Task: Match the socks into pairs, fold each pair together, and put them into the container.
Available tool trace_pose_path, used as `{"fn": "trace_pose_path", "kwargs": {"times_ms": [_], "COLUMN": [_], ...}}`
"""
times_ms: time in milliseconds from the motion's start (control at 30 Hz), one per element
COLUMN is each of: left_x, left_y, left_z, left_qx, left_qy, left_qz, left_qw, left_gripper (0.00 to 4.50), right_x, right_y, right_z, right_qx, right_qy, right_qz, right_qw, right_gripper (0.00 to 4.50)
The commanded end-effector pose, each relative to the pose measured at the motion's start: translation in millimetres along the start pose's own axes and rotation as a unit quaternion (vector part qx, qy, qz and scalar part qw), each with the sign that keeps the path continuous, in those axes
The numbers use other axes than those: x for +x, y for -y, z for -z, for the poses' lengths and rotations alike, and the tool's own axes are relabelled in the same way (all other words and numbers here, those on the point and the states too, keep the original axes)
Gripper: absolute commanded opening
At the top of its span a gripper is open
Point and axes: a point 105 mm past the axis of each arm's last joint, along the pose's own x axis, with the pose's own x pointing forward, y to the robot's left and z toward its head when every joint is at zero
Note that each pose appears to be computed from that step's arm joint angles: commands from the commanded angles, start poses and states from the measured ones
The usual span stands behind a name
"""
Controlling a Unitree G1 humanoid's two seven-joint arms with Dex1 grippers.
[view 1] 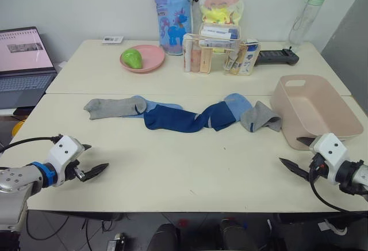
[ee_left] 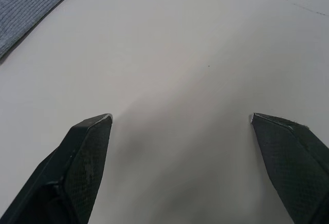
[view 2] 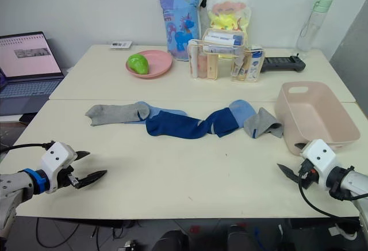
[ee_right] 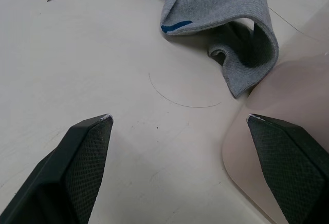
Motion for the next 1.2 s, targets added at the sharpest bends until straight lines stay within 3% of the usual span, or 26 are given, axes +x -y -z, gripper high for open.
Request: {"fn": "trace_pose_path", "kwargs": {"times_ms": [33, 233, 433, 633, 833, 1000, 1100, 1200], "left_x": [-5, -6, -2, -1, 2, 16, 36, 48], "left_y": [-8, 0, 6, 16, 22, 23, 36, 34], "left_z": [-5, -2, -18, -15, -18, -33, -61, -75], "left_qx": [0.018, 0.008, -0.054, -0.03, -0.058, -0.101, -0.19, -0.235], "left_qy": [0.011, 0.002, 0.069, 0.066, 0.08, 0.117, 0.172, 0.192], "left_qz": [-0.028, -0.035, -0.014, 0.01, 0.024, 0.022, 0.046, 0.035], "left_qw": [0.999, 0.999, 0.996, 0.997, 0.995, 0.988, 0.966, 0.952], "left_gripper": [4.5, 4.5, 4.5, 4.5, 4.5, 4.5, 4.5, 4.5], "right_x": [0, 2, 8, 7, 8, 11, 13, 15], "right_y": [7, 6, 6, -5, -17, -30, -46, -57], "right_z": [-11, -17, -12, -24, -24, -34, -52, -65], "right_qx": [-0.012, 0.01, 0.004, 0.027, 0.028, 0.015, 0.015, 0.028], "right_qy": [0.021, 0.045, 0.044, 0.078, 0.079, 0.088, 0.099, 0.11], "right_qz": [0.02, 0.029, 0.067, 0.048, 0.025, -0.008, -0.047, -0.063], "right_qw": [1.0, 0.999, 0.997, 0.995, 0.996, 0.996, 0.994, 0.992], "right_gripper": [4.48, 4.48, 4.48, 4.48, 4.48, 4.48, 4.48, 4.48]}}
